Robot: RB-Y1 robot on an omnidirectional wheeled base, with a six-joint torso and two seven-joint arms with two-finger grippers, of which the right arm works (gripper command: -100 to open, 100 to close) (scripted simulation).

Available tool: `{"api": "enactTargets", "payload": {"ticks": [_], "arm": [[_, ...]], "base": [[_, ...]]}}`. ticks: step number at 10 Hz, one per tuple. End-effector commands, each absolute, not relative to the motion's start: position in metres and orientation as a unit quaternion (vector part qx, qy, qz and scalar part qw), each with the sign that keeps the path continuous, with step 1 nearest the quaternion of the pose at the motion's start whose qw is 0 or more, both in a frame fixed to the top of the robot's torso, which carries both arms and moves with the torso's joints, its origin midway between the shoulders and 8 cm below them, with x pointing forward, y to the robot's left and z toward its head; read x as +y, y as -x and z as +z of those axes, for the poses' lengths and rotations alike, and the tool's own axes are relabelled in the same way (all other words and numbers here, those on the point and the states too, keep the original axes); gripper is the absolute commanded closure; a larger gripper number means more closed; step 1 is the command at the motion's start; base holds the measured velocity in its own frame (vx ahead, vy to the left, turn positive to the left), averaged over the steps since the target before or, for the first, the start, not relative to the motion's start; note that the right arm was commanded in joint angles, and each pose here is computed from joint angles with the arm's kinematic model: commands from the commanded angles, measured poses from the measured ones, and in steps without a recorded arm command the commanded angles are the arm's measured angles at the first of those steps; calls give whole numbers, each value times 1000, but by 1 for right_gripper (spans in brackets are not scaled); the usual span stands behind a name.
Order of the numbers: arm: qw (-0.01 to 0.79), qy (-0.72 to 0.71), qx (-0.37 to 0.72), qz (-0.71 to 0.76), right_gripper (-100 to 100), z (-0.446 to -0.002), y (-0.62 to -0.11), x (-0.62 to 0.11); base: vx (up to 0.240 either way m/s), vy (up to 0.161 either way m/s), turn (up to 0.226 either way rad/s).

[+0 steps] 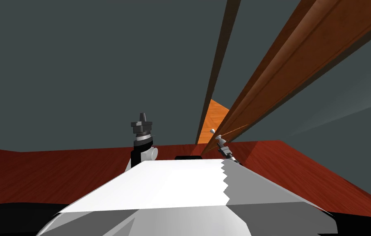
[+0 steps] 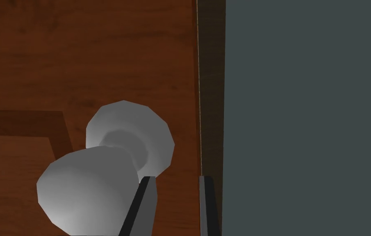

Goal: Pull the door open

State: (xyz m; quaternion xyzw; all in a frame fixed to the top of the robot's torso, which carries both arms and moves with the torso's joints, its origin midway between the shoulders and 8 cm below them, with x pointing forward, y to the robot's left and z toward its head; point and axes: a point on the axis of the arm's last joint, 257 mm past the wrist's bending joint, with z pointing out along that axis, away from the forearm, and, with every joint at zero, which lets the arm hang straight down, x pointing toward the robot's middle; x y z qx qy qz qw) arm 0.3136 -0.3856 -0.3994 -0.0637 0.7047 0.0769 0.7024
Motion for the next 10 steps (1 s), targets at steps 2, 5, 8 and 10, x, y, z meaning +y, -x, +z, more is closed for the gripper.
{"api": "enactTargets", "payload": {"ticks": [2,5,8,10], "arm": [[701,68,706,78,-100,-398,-311,-390],[702,60,706,72,-100,-394,-314,-403],[693,57,714,82,100,-404,-306,-393],[693,57,714,82,100,-404,-306,-393]], "base": [[-162,-37,-9],[-1,-81,94],[-4,7,1],[0,3,-1]]}}
